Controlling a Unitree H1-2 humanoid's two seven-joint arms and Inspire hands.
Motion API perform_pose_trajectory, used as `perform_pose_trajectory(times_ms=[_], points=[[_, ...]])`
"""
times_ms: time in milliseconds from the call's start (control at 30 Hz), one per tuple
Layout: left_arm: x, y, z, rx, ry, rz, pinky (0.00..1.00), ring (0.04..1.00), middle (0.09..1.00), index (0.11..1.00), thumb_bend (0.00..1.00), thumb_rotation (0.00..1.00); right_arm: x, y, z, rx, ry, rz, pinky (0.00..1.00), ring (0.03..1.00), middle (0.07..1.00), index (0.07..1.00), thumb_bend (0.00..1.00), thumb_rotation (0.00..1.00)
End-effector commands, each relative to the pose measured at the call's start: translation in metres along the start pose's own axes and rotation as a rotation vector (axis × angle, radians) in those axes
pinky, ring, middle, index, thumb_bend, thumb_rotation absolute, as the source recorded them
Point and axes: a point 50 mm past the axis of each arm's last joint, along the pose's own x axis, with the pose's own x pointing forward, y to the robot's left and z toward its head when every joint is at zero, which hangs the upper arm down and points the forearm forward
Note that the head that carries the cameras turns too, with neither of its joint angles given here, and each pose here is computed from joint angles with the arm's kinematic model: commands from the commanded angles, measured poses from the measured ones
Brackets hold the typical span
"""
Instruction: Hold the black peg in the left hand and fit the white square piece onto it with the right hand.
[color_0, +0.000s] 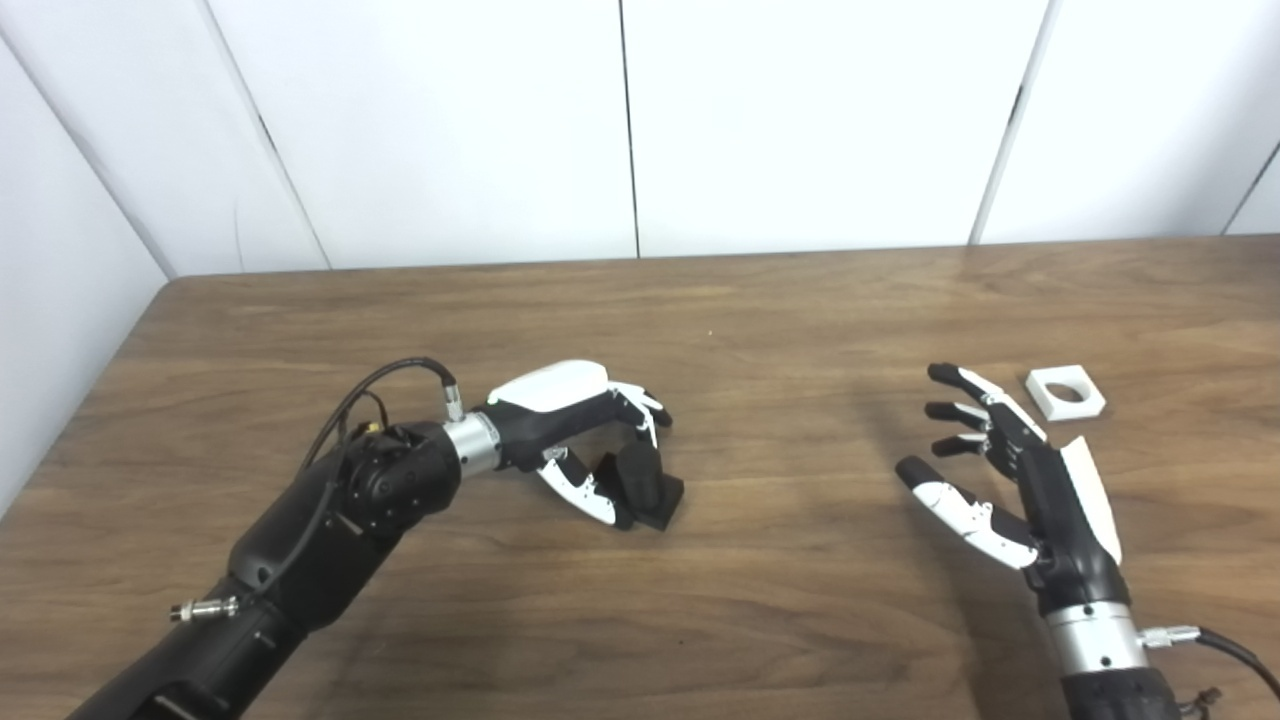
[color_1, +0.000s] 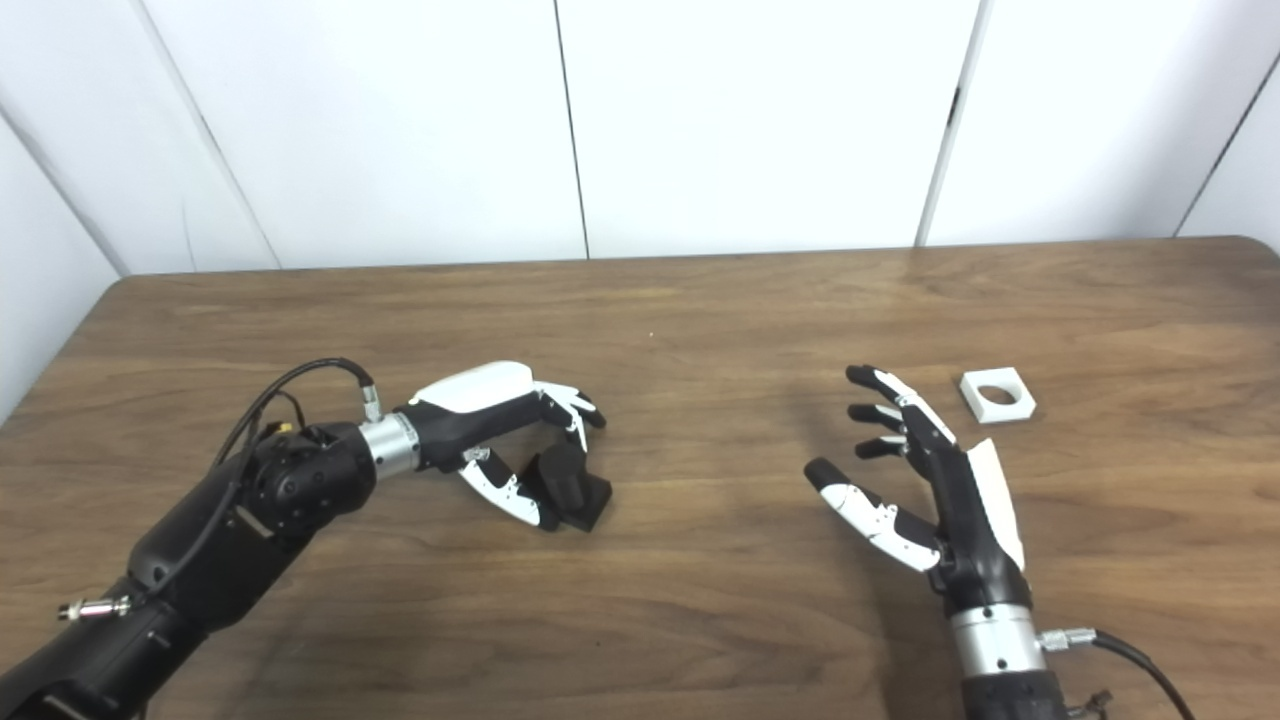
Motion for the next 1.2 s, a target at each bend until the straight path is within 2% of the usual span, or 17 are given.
perform_pose_trajectory(times_ms=[0,167,267,400,500,567,733,833,1033,1167], points=[[-0.017,-0.060,-0.022,0.039,0.106,-0.244,0.91,0.923,0.851,0.492,0.52,0.08,0.010,0.001,0.014,0.017,-0.075,-0.040,0.62,0.769,0.883,0.823,0.70,0.52],[-0.021,-0.060,-0.024,0.042,0.103,-0.249,0.92,0.929,0.853,0.492,0.52,0.07,0.015,-0.015,0.019,-0.025,-0.081,-0.048,0.64,0.780,0.883,0.829,0.69,0.48],[-0.021,-0.061,-0.024,0.035,0.113,-0.258,0.94,0.928,0.860,0.492,0.52,0.07,0.021,-0.034,0.025,-0.116,-0.116,-0.049,0.72,0.816,0.880,0.831,0.68,0.45],[-0.022,-0.064,-0.026,0.033,0.113,-0.259,0.92,0.922,0.861,0.492,0.52,0.07,0.032,-0.061,0.036,-0.196,-0.145,-0.056,0.72,0.810,0.874,0.825,0.69,0.42],[-0.023,-0.065,-0.026,0.037,0.104,-0.254,0.90,0.916,0.856,0.492,0.52,0.07,0.042,-0.083,0.041,-0.348,-0.160,-0.042,0.69,0.800,0.875,0.822,0.67,0.39],[-0.024,-0.065,-0.028,0.034,0.107,-0.257,0.91,0.918,0.860,0.491,0.52,0.07,0.048,-0.092,0.044,-0.428,-0.149,-0.032,0.77,0.855,0.882,0.820,0.68,0.40],[-0.030,-0.069,-0.034,0.042,0.104,-0.258,0.89,0.914,0.854,0.492,0.52,0.07,0.067,-0.119,0.051,-0.662,-0.120,0.013,0.66,0.819,0.875,0.807,0.72,0.35],[-0.035,-0.070,-0.038,0.031,0.108,-0.250,0.90,0.909,0.852,0.491,0.52,0.06,0.083,-0.132,0.052,-0.773,-0.097,0.060,0.65,0.813,0.878,0.803,0.73,0.33],[-0.044,-0.067,-0.044,0.037,0.112,-0.241,0.89,0.906,0.849,0.491,0.52,0.06,0.111,-0.152,0.057,-0.875,-0.016,0.121,0.70,0.853,0.896,0.805,0.74,0.33],[-0.047,-0.065,-0.045,0.040,0.115,-0.242,0.88,0.904,0.850,0.491,0.52,0.06,0.134,-0.163,0.058,-0.922,0.069,0.175,0.75,0.912,0.952,0.856,0.76,0.42]])
